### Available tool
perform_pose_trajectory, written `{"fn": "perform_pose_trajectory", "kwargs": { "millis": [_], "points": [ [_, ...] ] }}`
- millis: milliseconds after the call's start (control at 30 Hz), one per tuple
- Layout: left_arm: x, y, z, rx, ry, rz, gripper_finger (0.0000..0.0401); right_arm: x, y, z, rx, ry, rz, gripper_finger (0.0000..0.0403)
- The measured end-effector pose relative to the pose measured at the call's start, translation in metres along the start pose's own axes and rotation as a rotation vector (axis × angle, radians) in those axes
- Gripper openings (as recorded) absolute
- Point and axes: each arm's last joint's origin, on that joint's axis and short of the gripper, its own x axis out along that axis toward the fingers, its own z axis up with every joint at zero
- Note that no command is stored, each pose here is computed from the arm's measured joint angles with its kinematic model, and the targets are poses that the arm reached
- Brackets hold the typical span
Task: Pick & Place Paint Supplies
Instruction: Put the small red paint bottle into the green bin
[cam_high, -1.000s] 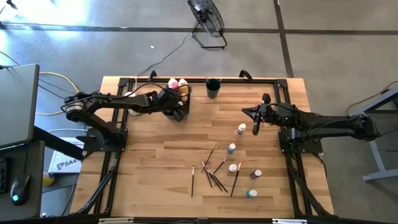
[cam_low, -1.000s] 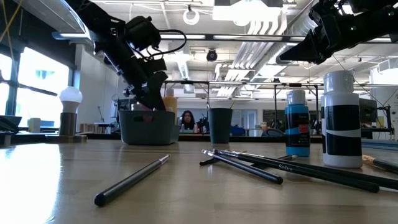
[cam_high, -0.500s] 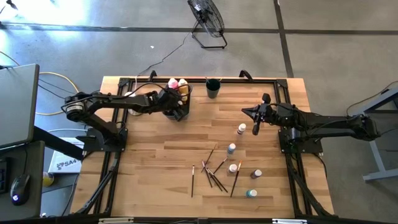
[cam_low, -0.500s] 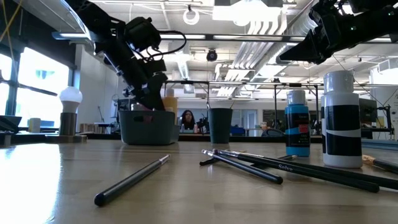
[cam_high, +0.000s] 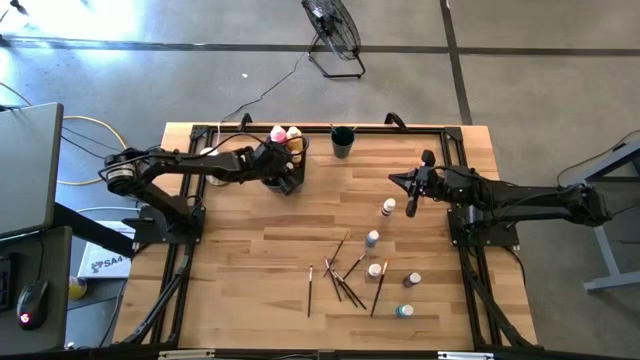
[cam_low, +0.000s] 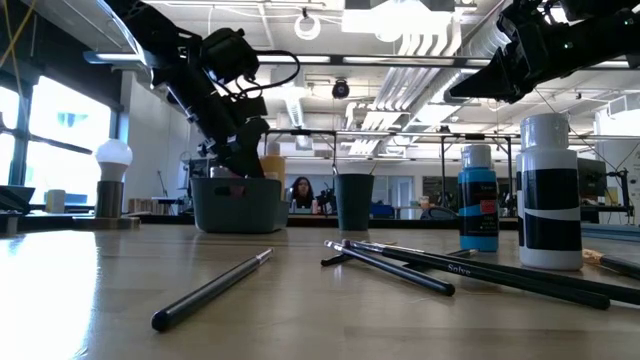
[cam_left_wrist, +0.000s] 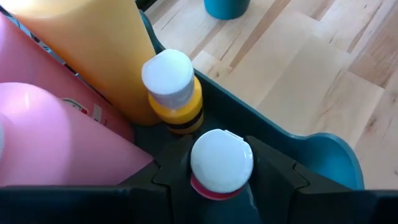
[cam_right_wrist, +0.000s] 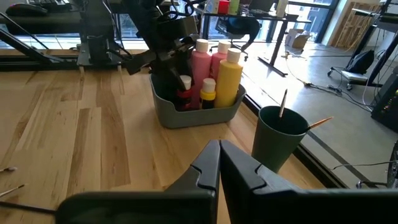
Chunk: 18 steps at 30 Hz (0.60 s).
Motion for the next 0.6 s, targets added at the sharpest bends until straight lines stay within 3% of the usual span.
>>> {"fn": "perform_pose_trajectory", "kwargs": {
  "millis": [600],
  "points": [
    [-0.012, -0.001, 0.024, 0.071, 0.039, 0.027, 0.0139, 0.0, 0.0, -0.001, -0.002, 0.006, 0.001, 0.0004]
  ]
}}
